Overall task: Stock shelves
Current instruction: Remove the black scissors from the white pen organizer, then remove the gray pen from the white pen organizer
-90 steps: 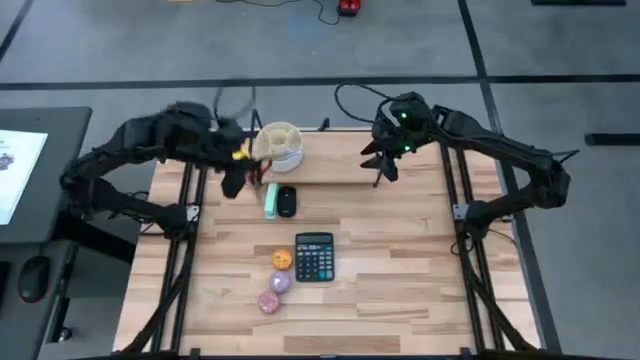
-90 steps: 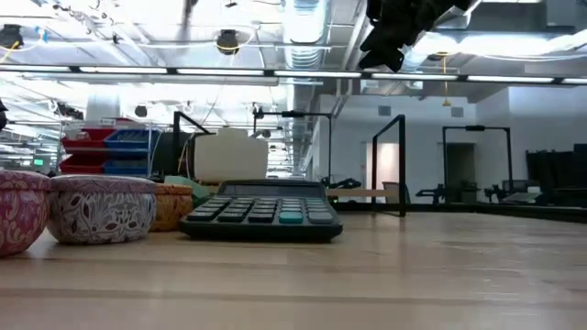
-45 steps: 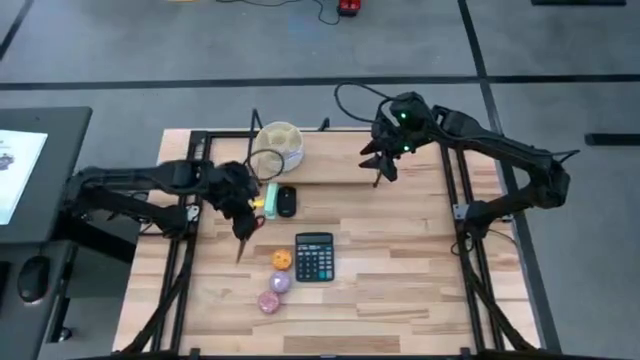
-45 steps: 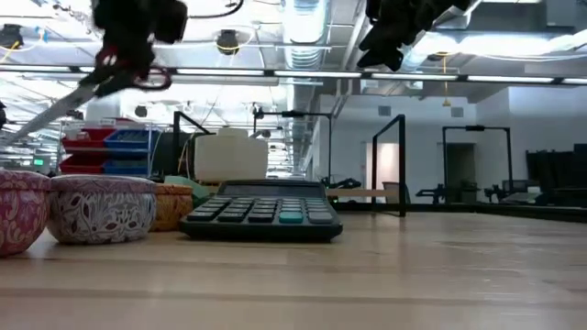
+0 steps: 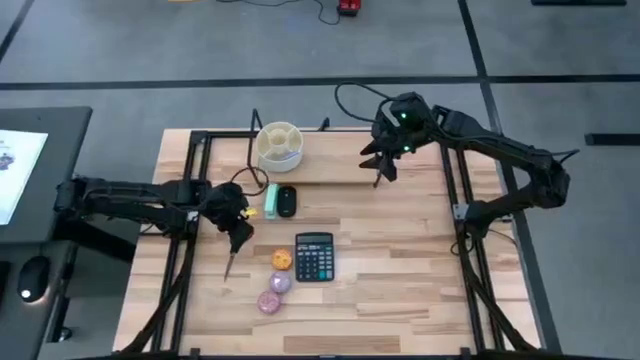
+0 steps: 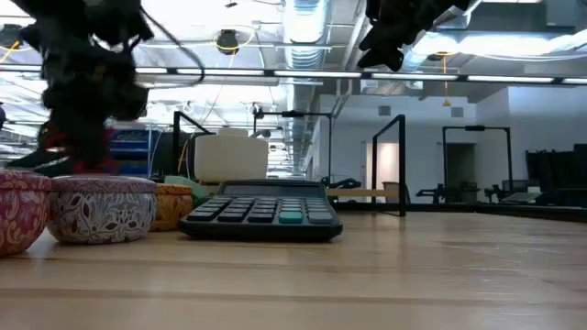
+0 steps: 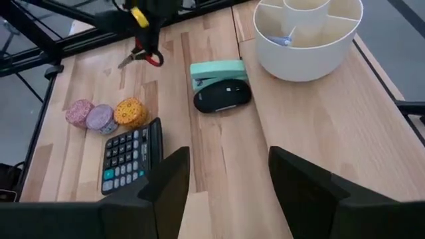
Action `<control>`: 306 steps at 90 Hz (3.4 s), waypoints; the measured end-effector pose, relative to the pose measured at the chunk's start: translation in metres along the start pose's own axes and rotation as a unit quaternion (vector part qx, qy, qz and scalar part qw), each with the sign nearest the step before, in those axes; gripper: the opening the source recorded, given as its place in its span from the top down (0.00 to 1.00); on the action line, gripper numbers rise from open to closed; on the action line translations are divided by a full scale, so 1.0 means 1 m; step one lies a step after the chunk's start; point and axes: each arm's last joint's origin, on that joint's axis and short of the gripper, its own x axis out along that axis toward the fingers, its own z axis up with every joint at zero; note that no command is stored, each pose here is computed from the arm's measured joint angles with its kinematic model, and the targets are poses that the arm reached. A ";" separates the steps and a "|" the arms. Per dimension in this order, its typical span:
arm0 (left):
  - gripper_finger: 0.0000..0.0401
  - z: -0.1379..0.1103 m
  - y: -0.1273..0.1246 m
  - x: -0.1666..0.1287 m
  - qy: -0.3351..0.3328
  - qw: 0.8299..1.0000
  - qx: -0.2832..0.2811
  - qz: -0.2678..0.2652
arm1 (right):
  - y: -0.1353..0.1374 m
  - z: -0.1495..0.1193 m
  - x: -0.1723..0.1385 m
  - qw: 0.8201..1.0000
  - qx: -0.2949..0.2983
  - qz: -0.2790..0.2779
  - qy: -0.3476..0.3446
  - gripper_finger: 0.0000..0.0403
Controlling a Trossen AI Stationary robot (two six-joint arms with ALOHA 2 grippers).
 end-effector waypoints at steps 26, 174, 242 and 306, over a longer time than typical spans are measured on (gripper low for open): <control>0.95 -0.006 0.020 -0.002 0.015 0.994 0.006 0.112 | 0.000 0.000 0.000 1.000 0.001 0.001 0.000 0.52; 0.59 0.055 -0.011 -0.093 -0.185 0.953 0.097 0.218 | 0.012 0.002 0.005 1.000 -0.016 0.017 -0.002 0.52; 0.59 0.085 -0.084 -0.096 -0.330 0.908 0.208 0.157 | 0.012 0.040 -0.003 0.977 -0.096 0.004 -0.192 0.52; 0.59 0.104 -0.118 -0.089 -0.451 0.860 0.210 0.116 | 0.025 0.073 -0.038 0.953 -0.087 0.013 -0.290 0.52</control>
